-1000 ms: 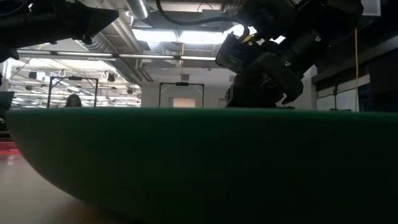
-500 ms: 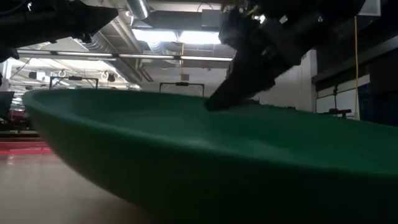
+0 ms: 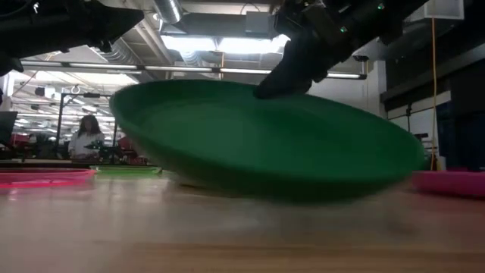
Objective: Stack plastic plates
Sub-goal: Stack the dark green plate on the blue plate
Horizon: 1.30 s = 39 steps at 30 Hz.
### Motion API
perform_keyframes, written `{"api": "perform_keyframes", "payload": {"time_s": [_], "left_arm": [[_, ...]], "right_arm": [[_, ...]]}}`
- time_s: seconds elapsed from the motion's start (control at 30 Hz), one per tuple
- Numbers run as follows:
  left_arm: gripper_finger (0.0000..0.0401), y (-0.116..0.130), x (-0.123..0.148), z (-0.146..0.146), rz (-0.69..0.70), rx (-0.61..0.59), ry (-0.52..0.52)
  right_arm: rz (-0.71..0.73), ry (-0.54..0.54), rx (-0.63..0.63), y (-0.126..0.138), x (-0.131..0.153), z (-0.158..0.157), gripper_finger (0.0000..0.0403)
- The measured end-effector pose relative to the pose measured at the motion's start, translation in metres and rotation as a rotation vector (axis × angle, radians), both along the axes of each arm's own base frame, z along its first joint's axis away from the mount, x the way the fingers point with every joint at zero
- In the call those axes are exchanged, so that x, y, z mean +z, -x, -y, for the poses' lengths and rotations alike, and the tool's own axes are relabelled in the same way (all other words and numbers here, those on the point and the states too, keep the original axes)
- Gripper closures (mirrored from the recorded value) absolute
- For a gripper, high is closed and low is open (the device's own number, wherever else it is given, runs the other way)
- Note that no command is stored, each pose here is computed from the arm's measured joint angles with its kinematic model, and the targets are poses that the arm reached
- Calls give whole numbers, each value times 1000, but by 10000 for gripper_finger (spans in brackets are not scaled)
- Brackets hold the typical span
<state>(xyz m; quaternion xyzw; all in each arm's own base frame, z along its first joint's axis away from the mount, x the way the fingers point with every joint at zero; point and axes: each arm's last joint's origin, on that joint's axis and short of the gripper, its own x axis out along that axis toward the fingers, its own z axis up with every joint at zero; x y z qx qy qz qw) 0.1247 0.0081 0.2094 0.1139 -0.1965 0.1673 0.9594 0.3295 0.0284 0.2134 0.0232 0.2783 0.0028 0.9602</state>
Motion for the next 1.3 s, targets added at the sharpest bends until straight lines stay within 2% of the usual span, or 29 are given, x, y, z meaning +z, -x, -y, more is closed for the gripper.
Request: {"api": "perform_keyframes", "payload": {"time_s": [0.13, 0.3, 0.5, 0.7, 0.97, 1.3], "left_arm": [[392, 0, 0, 0, 0, 0, 0], [392, 0, 0, 0, 0, 0, 0], [392, 0, 0, 0, 16, -23, 50], [392, 0, 0, 0, 18, -21, 48], [392, 1, 1, -3, 22, 1, 46], [392, 1, 1, -4, 22, 3, 45]], "right_arm": [[24, -14, -24, 5, 12, 23, 401], [53, -10, -112, 9, 20, 53, 401], [50, 17, -208, 13, 19, 88, 401], [31, 18, -289, 15, 11, 115, 401], [-29, 13, -281, 8, -12, 128, 401], [-88, 22, -267, 3, -31, 129, 401]]}}
